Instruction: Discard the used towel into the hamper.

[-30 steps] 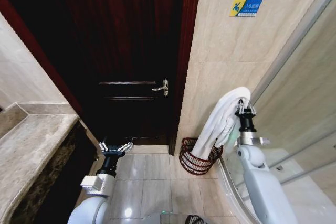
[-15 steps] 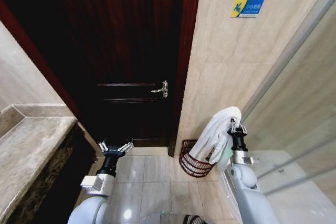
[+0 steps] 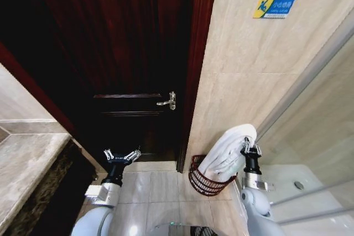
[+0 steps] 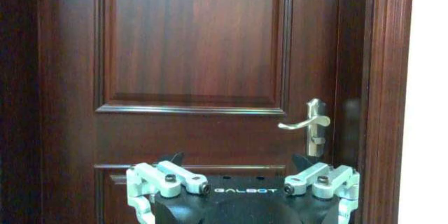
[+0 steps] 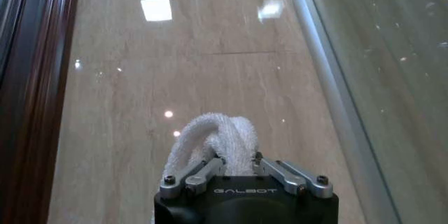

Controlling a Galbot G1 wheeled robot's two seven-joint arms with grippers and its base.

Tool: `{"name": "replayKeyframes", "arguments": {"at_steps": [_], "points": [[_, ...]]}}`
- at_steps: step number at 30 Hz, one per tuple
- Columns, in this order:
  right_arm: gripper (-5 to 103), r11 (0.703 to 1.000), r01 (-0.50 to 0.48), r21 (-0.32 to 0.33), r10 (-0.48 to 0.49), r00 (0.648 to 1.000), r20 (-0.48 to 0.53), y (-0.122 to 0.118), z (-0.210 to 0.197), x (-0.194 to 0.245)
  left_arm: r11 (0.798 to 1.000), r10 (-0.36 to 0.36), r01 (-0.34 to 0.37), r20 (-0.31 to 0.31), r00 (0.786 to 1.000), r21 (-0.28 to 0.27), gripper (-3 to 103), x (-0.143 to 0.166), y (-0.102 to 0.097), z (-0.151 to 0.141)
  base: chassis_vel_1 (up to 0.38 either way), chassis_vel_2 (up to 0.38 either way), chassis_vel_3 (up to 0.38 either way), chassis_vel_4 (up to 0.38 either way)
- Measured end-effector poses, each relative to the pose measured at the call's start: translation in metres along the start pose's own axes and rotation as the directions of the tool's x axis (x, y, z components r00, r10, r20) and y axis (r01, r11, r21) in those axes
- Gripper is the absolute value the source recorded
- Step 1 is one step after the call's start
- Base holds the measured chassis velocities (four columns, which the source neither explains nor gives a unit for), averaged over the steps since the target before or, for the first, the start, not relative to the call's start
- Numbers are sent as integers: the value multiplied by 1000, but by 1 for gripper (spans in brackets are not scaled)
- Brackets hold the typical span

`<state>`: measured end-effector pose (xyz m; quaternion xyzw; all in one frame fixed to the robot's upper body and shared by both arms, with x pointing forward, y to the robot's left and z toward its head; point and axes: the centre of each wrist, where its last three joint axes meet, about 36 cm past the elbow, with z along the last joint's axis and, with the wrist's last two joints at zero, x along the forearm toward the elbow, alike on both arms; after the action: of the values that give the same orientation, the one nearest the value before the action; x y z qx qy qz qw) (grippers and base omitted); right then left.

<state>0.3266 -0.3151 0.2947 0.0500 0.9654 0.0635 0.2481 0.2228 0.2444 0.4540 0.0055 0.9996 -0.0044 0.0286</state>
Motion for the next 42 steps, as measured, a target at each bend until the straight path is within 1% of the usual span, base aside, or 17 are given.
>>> {"name": "replayKeyframes", "arguments": {"at_steps": [4, 8, 9, 12, 14, 17, 21, 22, 26, 27, 28, 29, 30, 33, 38, 40, 42], "points": [[12, 1000, -4, 11, 5, 999, -42, -3, 7, 11, 1000, 0, 0, 0, 1000, 0, 100, 0, 0, 0, 31, -22, -23, 26], [12, 999, -13, 35, 17, 992, -127, -11, 22, 24, 1000, 0, 0, 0, 1000, 0, 100, 0, 0, 0, 0, 0, 0, 0], [12, 999, -13, 35, 17, 992, -127, -11, 22, 24, 1000, 0, 0, 0, 1000, 0, 100, 0, 0, 0, 0, 0, 0, 0], [12, 999, -12, 41, 20, 983, -181, -16, 32, 29, 1000, 0, 0, 0, 1000, 0, 100, 0, 0, 0, 0, 0, 0, 0], [12, 999, -9, 42, 17, 980, -200, -18, 36, 30, 1000, 0, 0, 0, 1000, 0, 100, 0, 0, 0, 0, 0, 0, 0], [12, 999, 21, 27, -13, 964, -265, -29, 49, 30, 1000, 0, 0, 0, 1000, 0, 100, 0, 0, 0, 0, 0, 0, 0], [12, 999, 35, 15, -29, 953, -301, -34, 56, 26, 1000, 0, 0, 0, 1000, 0, 100, 0, 0, 0, 0, 0, 0, 0], [12, 999, 37, 18, -29, 947, -321, -37, 65, 21, 1000, 0, 0, 0, 1000, 0, 100, 0, 0, 0, 0, 0, 0, 0], [12, 999, 26, 40, -13, 954, -299, -41, 79, -6, 1000, 0, 0, 0, 1000, 0, 100, 0, 0, 0, 0, 0, 0, 0], [12, 999, 25, 43, -11, 957, -289, -42, 78, -15, 1000, 0, 0, 0, 1000, 0, 100, 0, 0, 0, 0, 0, 0, 0], [12, 999, 25, 43, -11, 957, -289, -42, 78, -15, 1000, 0, 0, 0, 1000, 0, 100, 0, 0, 0, 0, 0, 0, 0], [12, 999, 24, 49, -10, 963, -271, -44, 74, -31, 1000, 0, 0, 0, 1000, 0, 100, 0, 0, 0, 0, 0, 0, 0], [12, 999, 24, 49, -10, 963, -271, -44, 74, -31, 1000, 0, 0, 0, 1000, 0, 100, 0, 0, 0, 0, 0, 0, 0], [12, 998, 29, 56, -15, 972, -234, -48, 70, -59, 1000, 0, 0, 0, 1000, 0, 100, 0, 0, 0, 0, 0, 0, 0], [12, 999, 21, 37, -13, 978, -209, -46, 80, -65, 1000, 0, 0, 0, 1000, 0, 100, 0, 0, 0, 0, 0, 0, 0], [12, 1000, 15, 16, -12, 983, -184, -42, 97, -59, 1000, 0, 0, 0, 1000, 0, 100, 0, 0, 0, 0, 0, 0, 0], [12, 1000, 10, 1, -9, 983, -181, -39, 112, -51, 1000, 0, 0, 0, 1000, 0, 100, 0, 0, 0, 0, 0, 0, 0]]}}
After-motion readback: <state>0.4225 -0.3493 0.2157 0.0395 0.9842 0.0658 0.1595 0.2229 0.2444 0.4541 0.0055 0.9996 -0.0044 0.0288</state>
